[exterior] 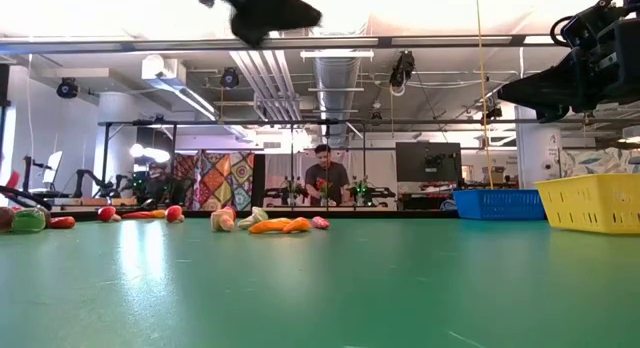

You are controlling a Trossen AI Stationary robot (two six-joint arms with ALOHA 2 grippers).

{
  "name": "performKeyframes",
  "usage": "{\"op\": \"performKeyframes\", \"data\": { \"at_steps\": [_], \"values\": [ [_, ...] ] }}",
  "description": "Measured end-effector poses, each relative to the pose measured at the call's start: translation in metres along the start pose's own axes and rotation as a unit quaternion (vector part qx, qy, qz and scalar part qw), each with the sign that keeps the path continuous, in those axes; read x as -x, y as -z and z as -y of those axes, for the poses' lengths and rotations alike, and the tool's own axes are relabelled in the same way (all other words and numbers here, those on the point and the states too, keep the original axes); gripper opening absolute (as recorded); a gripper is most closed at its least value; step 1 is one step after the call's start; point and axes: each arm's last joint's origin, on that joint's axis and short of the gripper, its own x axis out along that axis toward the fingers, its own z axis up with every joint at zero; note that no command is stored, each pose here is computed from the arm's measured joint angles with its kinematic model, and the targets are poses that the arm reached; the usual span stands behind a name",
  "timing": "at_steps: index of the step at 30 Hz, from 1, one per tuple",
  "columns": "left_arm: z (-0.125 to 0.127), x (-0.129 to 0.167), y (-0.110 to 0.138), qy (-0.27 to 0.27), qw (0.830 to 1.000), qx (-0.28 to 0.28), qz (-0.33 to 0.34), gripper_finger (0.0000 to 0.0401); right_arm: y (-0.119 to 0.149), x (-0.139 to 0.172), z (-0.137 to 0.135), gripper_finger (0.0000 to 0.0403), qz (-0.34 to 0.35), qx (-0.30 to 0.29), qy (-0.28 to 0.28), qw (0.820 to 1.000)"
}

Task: Sort produce into baskets
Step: Put the white garlic into the green bin

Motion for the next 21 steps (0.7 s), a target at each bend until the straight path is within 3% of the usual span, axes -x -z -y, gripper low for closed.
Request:
{"op": "performKeyframes", "data": {
  "at_steps": [5,11,16,21],
  "values": [
    [-0.034,-0.039,0.016,-0.024,0.999,-0.043,0.006,0.0233,0.000,0.000,0.000,0.0068,0.000,0.000,0.000,1.000],
    [-0.052,-0.081,0.037,-0.042,0.997,-0.069,0.008,0.0233,0.000,0.000,0.000,0.0068,0.000,0.000,0.000,1.000],
    [-0.055,-0.094,0.019,-0.046,0.995,-0.081,0.036,0.0233,0.000,0.000,0.000,0.0068,0.000,0.000,0.000,1.000],
    [-0.051,-0.075,-0.009,0.021,0.992,-0.087,0.089,0.0233,0.000,0.000,0.000,0.0068,0.000,0.004,0.000,1.000]
  ]
}}
